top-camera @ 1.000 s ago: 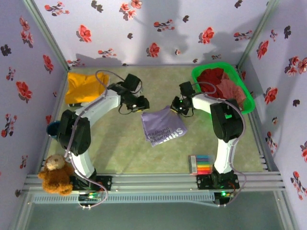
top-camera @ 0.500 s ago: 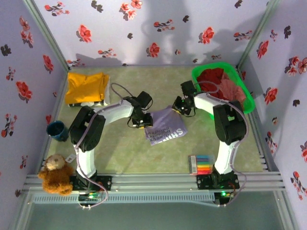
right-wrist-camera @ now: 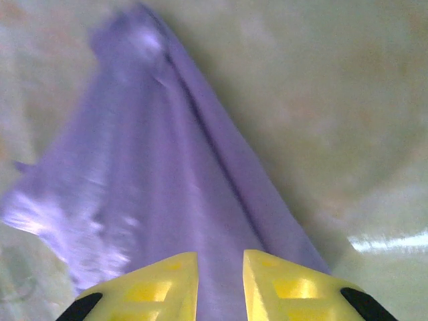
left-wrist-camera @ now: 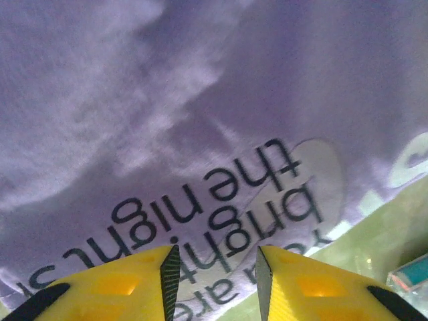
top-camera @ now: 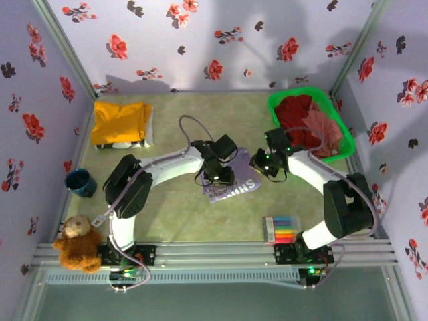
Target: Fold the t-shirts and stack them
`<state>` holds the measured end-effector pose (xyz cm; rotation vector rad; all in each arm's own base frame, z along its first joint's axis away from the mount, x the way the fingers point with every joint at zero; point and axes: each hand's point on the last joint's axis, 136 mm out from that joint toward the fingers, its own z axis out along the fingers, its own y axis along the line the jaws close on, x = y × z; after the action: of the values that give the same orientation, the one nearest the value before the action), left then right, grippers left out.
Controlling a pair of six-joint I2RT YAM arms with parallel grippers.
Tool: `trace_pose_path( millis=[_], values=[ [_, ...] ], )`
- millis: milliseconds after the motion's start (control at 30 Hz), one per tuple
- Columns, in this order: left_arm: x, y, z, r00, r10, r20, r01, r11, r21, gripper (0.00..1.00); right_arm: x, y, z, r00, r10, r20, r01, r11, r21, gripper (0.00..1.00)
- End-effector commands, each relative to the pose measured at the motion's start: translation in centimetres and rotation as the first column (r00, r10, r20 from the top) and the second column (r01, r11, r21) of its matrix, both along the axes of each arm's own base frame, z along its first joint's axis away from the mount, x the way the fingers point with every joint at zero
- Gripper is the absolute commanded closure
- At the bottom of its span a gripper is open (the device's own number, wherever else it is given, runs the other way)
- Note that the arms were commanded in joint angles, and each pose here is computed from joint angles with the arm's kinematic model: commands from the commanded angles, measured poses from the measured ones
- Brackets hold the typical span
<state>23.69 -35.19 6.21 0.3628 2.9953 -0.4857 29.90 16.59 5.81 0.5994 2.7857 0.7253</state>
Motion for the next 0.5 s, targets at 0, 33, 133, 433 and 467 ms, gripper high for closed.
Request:
trace_pose_path(
  millis=[0, 33, 133, 433, 467],
  values=[
    [-1.3, 2.6, -2.4, 0.998, 0.024, -0.061, -0.018, 0.995, 0.095, 0.62, -2.5, 1.4, -1.9, 0.997, 0.016, -0.082, -0.012, 0.999, 0.051, 0.75],
    [-1.6, 3.0, -2.7, 0.998, 0.019, -0.068, -0.012, 0.994, 0.105, 0.61, -3.2, 1.2, -2.4, 0.995, 0.017, -0.099, -0.013, 0.999, 0.036, 0.76],
    [-2.3, 4.0, -3.7, 0.995, -0.015, -0.101, 0.03, 0.989, 0.144, 0.61, -4.7, -0.7, -4.1, 0.989, -0.015, -0.145, 0.006, 0.998, -0.065, 0.75],
    [-2.0, 6.9, -4.7, 0.992, -0.03, -0.124, 0.056, 0.975, 0.214, 0.6, -5.2, -1.4, 1.1, 0.999, 0.015, -0.05, -0.021, 0.993, -0.118, 0.67],
    [-1.8, 6.5, -4.3, 0.994, -0.034, -0.107, 0.054, 0.981, 0.187, 0.58, -5.0, -1.4, 1.8, 0.999, 0.018, -0.03, -0.021, 0.993, -0.118, 0.63]
  ],
)
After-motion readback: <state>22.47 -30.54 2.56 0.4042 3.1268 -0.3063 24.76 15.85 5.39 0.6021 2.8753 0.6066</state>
